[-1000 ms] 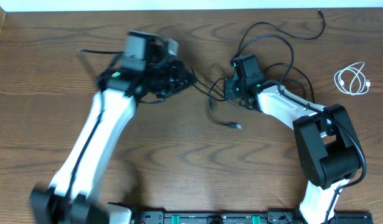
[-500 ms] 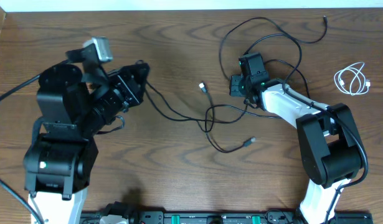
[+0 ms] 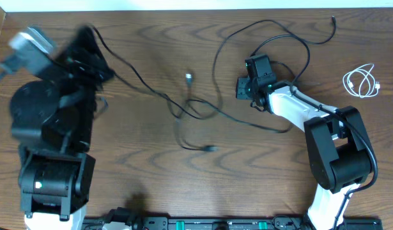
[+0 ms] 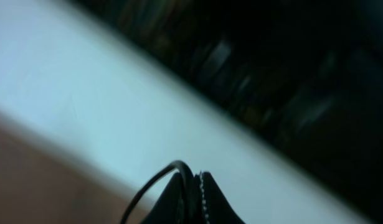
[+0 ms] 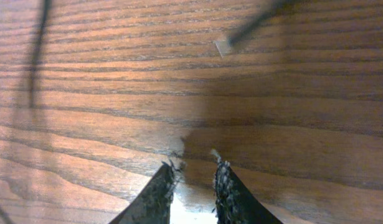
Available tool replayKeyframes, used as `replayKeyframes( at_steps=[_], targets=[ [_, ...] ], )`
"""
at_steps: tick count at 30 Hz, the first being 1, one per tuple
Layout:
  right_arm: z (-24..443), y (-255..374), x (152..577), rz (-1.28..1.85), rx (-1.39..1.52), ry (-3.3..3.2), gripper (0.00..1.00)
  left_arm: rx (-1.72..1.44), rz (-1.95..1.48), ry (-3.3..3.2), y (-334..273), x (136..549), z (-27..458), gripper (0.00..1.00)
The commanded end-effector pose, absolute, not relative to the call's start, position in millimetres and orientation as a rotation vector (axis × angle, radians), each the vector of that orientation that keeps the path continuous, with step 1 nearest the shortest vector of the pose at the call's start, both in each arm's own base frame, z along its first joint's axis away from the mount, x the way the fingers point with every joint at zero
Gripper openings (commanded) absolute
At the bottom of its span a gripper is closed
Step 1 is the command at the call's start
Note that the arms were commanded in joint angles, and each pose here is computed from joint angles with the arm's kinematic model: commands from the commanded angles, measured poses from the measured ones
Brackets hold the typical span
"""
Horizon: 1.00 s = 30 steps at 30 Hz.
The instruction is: Untangle cables
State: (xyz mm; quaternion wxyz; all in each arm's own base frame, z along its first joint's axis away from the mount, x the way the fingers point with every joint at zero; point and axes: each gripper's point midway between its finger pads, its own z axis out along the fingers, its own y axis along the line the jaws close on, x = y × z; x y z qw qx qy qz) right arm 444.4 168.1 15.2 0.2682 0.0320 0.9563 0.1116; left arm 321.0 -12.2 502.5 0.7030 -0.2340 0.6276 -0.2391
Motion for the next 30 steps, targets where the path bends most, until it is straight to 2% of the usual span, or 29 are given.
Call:
replayKeyframes(
  at_steps=[1,6,9,11,16,19,24,26,29,30],
  targets=[
    [8.0,161.1,442.9,0.273,0.113,2.595,0.22,-0.521,-0.554,1.148,-0.3,318.2,558.4,0.07],
    [7.6,160.9,442.3,0.272,0.113,2.598,0.23,-0.557,-0.579,0.743,24.9,301.6,624.4,0.07],
    [7.6,160.9,442.3,0.271,0.112,2.598,0.23,-0.587,-0.573,0.678,32.8,297.9,629.9,0.07],
    [7.6,160.9,442.3,0.271,0.112,2.598,0.23,-0.572,-0.57,0.766,24.7,309.7,618.0,0.07],
    [7.6,160.9,442.3,0.271,0.112,2.598,0.23,-0.526,-0.554,1.161,-7.1,356.9,546.1,0.07],
    [7.7,160.9,442.4,0.272,0.112,2.597,0.23,-0.486,-0.572,1.485,-33.1,376.9,475.9,0.07],
    [7.7,161.0,442.3,0.272,0.112,2.597,0.27,-0.493,-0.579,1.925,-57.2,374.9,371.8,0.07],
    [7.3,161.9,441.4,0.278,0.105,2.602,0.3,-0.49,-0.53,2.027,-56.2,371.0,346.8,0.08],
    [14.0,179.7,439.3,0.368,-0.09,2.596,0.34,-0.454,-0.458,2.158,-55.5,365.8,315.8,0.07],
    [23.2,185.1,440.1,0.391,-0.151,2.59,0.4,-0.429,-0.417,2.231,-55.2,363.7,298.2,0.07]
  ],
)
